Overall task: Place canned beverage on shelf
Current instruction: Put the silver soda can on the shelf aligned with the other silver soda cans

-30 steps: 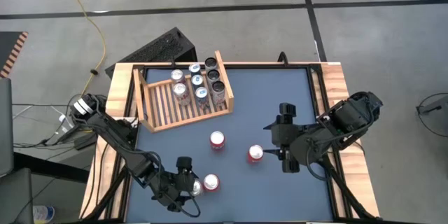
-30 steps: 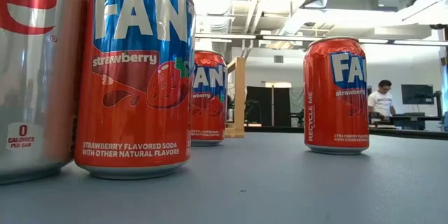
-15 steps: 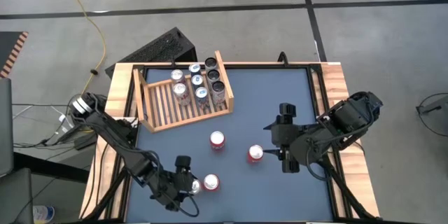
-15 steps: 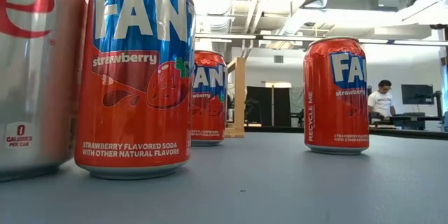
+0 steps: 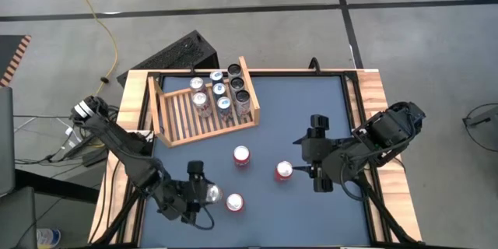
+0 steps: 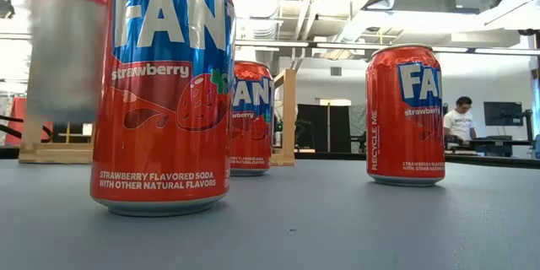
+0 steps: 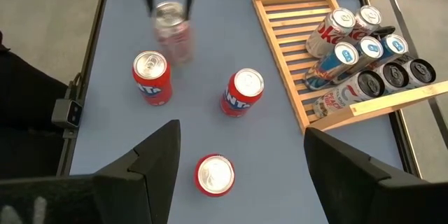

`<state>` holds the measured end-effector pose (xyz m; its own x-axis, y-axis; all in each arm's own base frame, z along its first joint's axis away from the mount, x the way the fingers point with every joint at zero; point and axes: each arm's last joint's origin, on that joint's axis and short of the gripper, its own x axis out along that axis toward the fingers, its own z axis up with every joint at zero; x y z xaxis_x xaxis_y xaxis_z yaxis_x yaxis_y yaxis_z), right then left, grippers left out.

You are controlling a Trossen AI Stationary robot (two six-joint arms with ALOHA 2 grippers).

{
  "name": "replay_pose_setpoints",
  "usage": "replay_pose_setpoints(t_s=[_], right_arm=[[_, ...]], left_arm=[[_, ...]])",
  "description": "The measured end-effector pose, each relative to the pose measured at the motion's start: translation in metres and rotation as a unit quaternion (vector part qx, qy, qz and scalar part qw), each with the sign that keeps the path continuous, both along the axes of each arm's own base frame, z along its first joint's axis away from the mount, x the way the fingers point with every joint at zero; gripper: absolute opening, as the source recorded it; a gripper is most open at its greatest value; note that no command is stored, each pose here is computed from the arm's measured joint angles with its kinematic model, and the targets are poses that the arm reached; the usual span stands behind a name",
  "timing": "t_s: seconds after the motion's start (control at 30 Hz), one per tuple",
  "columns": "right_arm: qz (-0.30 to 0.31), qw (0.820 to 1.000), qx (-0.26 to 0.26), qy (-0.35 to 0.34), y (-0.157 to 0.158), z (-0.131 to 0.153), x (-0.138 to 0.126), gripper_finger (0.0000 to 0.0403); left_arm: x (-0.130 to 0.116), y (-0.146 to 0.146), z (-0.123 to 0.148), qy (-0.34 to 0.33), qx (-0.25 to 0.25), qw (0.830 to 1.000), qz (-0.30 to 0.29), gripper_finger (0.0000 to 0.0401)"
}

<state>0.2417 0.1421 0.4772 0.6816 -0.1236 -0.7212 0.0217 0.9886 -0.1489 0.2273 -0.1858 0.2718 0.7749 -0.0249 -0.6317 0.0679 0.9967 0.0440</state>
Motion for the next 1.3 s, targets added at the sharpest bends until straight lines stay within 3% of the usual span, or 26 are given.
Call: replay_pose_setpoints(t_s=[0.23, 0.53, 0.73, 0.93, 1.1, 1.3], right_arm=[[0.013, 1.0, -0.015, 0.001, 0.0, 0.0, 0.0, 0.0276], [0.023, 0.999, -0.029, 0.002, -0.001, 0.0, 0.0, 0.0276], [0.027, 0.999, -0.033, 0.003, -0.001, 0.0, 0.0, 0.0276], [0.031, 0.999, -0.036, 0.003, -0.001, 0.001, 0.0, 0.0276], [0.031, 0.999, -0.037, 0.003, -0.001, 0.001, 0.0, 0.0276], [0.031, 0.999, -0.037, 0.003, -0.001, 0.001, 0.0, 0.0276]], left_arm=[[-0.014, 0.042, 0.031, -0.024, 0.029, 0.998, 0.048, 0.0231], [-0.022, 0.12, 0.045, 0.024, 0.089, 0.986, 0.138, 0.0231], [-0.036, 0.167, 0.022, 0.033, 0.083, 0.974, 0.209, 0.0231], [-0.048, 0.199, 0.001, -0.002, 0.056, 0.971, 0.233, 0.0231], [-0.052, 0.218, -0.008, -0.002, 0.058, 0.968, 0.244, 0.0231], [-0.053, 0.235, -0.02, -0.007, 0.028, 0.971, 0.238, 0.0231]])
